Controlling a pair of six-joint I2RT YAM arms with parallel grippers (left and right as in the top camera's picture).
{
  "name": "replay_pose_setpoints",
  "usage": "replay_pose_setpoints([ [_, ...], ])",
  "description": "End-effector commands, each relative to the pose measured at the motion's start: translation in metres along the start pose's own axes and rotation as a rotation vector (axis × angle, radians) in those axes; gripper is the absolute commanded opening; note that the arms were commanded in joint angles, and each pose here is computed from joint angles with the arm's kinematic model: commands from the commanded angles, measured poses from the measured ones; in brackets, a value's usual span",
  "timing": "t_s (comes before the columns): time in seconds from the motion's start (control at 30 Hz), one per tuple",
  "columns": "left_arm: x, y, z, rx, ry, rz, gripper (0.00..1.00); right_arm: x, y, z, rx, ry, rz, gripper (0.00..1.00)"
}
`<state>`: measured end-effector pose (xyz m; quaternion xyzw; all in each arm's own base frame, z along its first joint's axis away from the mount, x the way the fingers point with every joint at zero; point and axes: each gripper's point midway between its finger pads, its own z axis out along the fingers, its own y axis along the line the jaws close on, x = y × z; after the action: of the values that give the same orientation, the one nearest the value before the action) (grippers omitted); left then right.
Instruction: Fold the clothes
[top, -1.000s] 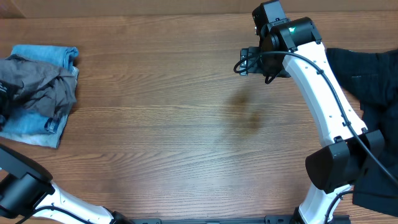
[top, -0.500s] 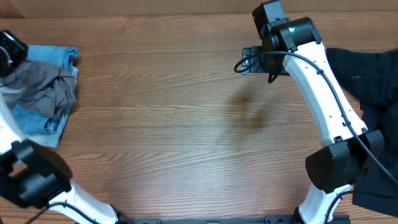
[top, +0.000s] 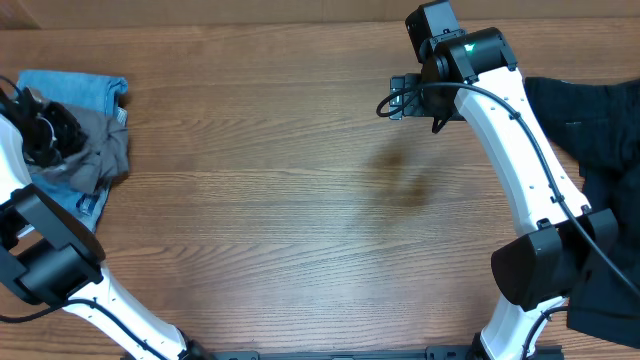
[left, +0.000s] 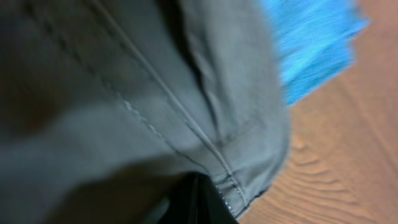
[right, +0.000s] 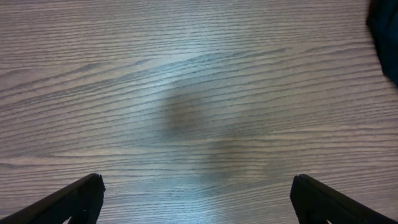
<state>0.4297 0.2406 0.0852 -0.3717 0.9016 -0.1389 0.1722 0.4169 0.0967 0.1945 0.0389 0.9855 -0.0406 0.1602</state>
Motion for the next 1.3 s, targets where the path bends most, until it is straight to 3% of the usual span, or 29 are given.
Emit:
replay_pose_setpoints([
  [0.0, 0.036, 0.049, 0.037, -0.070, 0.092, -0.051, 0.04, -0.001, -0.005, 0.000, 0.014, -0.007, 0.001, 1.00],
  [0.1, 0.051, 0.062, 0.056, -0.005, 0.097, -0.052, 0.04, -0.001, -0.005, 0.000, 0.014, -0.007, 0.001, 1.00],
  [0.17, 0.040, 0.037, 0.043, 0.173, 0.075, -0.058, 0.04, -0.001, -0.005, 0.000, 0.014, -0.007, 0.001, 1.00],
  [0.33, -0.014, -0.020, -0.065, 0.524, -0.096, -0.005, 0.05, -0.001, -0.005, 0.000, 0.014, -0.007, 0.001, 1.00],
  [0.43, -0.037, -0.024, -0.131, 0.607, -0.230, -0.010, 0.05, -0.001, -0.005, 0.000, 0.014, -0.007, 0.001, 1.00],
  [0.53, -0.048, -0.005, -0.157, 0.625, -0.304, -0.035, 0.04, -0.001, -0.005, 0.000, 0.014, -0.007, 0.001, 1.00],
  [0.63, -0.059, 0.025, -0.155, 0.533, -0.363, -0.064, 0.04, -0.001, -0.005, 0.000, 0.014, -0.007, 0.001, 1.00],
  [0.77, -0.082, 0.034, -0.138, 0.549, -0.422, -0.017, 0.04, -0.001, -0.005, 0.000, 0.014, -0.007, 0.001, 1.00],
  [0.93, -0.073, 0.077, -0.058, 0.578, -0.289, -0.146, 0.04, -0.001, -0.005, 0.000, 0.014, -0.007, 0.001, 1.00],
  [1.07, -0.042, 0.125, -0.005, 0.477, -0.178, -0.211, 0.04, -0.001, -0.005, 0.000, 0.014, -0.007, 0.001, 1.00],
  [1.17, -0.047, 0.101, -0.020, 0.614, -0.180, -0.209, 0.04, -0.001, -0.005, 0.000, 0.014, -0.007, 0.001, 1.00],
  [1.27, -0.060, 0.074, -0.067, 0.639, -0.230, -0.199, 0.04, -0.001, -0.005, 0.000, 0.014, -0.007, 0.001, 1.00],
])
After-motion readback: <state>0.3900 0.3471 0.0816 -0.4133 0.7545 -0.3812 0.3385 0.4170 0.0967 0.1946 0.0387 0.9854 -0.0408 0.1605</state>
